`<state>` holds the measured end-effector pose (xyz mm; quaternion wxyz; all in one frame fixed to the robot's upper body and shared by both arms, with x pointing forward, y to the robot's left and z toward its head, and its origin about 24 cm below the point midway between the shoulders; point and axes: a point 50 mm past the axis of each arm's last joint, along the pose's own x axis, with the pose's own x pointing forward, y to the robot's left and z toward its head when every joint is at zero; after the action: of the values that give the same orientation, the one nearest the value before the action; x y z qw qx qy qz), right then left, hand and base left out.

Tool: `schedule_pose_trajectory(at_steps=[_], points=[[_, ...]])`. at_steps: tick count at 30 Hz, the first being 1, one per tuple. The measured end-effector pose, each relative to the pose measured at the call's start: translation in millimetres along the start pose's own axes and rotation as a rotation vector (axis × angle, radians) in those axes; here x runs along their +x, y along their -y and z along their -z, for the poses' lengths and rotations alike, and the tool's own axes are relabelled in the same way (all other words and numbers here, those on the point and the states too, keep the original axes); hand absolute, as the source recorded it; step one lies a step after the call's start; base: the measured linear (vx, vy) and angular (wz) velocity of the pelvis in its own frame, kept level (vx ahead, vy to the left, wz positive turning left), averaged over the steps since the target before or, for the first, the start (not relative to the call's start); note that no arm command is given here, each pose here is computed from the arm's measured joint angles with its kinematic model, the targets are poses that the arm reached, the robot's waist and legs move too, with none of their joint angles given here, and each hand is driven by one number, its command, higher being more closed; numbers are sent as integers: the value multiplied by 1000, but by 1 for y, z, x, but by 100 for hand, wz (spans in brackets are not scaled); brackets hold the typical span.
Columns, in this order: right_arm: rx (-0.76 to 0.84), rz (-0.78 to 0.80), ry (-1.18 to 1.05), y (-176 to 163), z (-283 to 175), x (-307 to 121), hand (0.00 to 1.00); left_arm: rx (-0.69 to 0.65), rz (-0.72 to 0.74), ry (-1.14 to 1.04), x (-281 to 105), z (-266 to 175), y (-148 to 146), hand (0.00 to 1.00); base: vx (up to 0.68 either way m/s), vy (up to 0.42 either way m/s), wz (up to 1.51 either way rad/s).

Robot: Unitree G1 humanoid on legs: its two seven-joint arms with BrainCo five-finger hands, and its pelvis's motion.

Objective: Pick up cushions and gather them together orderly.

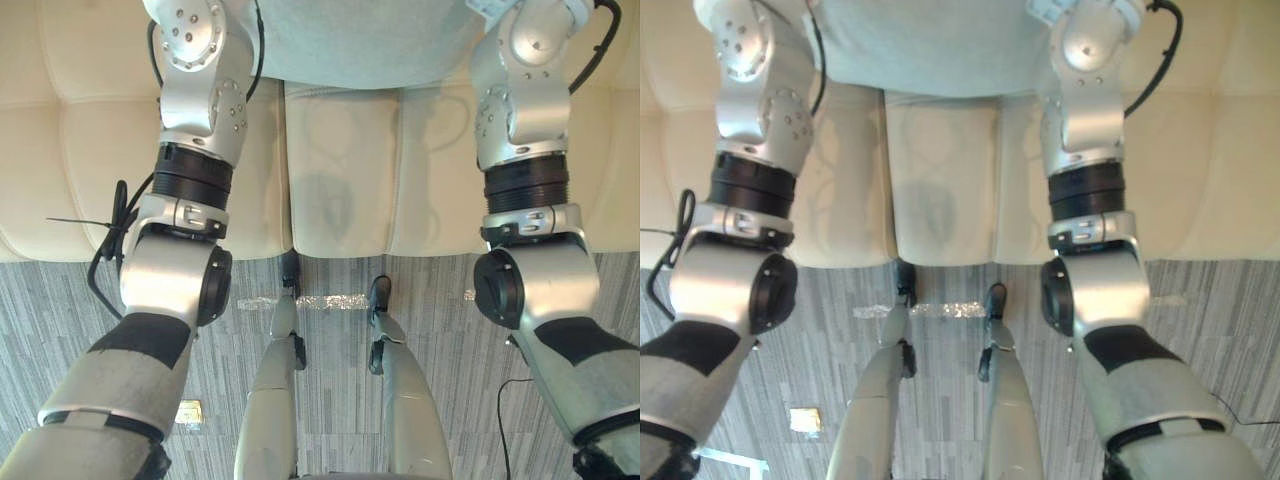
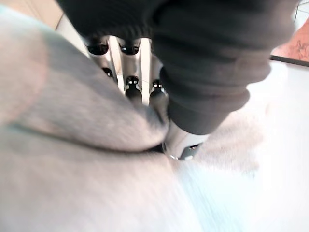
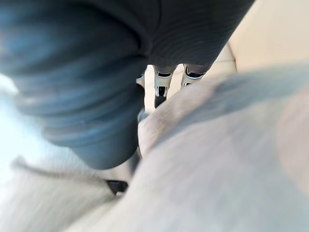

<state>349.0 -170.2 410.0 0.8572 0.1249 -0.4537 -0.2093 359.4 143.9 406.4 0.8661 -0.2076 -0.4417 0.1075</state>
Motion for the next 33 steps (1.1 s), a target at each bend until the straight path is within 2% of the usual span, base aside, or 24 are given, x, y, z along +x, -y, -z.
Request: schedule_pose_trajectory(at_steps=[4,6,7,9,10,11,12,14,16,17,19,20,22,23,24,25,27,33], points=[[36,110,10,43,1,3,0,-27,-70,-22,1,5,-27,0,20,-14,9],[41,214,-35,85,14,1,0,-36,-172,-58,-3,15,-68,0,18,-20,12],[34,233,-42,94,16,0,0,-36,-194,-60,-5,16,-77,0,12,-39,5],[-17,314,-83,139,30,-9,0,-17,-323,-66,-18,20,-132,0,7,-39,-3],[-28,324,-93,148,33,-12,0,-6,-341,-67,-21,20,-143,0,10,-47,-5],[-63,346,-126,170,41,-21,0,22,-386,-65,-32,19,-168,0,20,-62,-2],[-110,334,-153,185,48,-34,0,51,-395,-72,-44,20,-185,0,18,-53,-2],[-166,301,-179,200,54,-51,0,96,-395,-85,-60,22,-202,0,45,-41,2],[-270,220,-221,227,58,-87,0,205,-354,-153,-100,30,-227,0,105,-53,7],[-274,216,-225,228,59,-89,0,209,-351,-157,-102,31,-228,0,91,-45,-4],[-339,181,-347,248,73,-138,0,303,-308,-307,-155,51,-244,0,69,-46,1],[-346,182,-374,252,77,-148,0,309,-299,-341,-164,57,-244,0,53,-38,11],[-383,199,-580,269,96,-214,0,323,-268,-605,-239,91,-244,0,41,-30,9],[-387,198,-613,270,98,-225,0,330,-264,-650,-253,95,-244,0,25,-28,3],[-419,184,-740,275,104,-263,0,354,-247,-805,-299,103,-246,0,0,0,0],[-434,174,-783,277,106,-276,0,361,-241,-860,-314,105,-246,0,0,0,0],[-470,140,-979,279,113,-330,0,410,-201,-1080,-373,110,-249,0,-19,-3,0],[-537,96,-1395,290,119,-432,0,540,-112,-1451,-463,106,-259,0,-111,28,-5]])
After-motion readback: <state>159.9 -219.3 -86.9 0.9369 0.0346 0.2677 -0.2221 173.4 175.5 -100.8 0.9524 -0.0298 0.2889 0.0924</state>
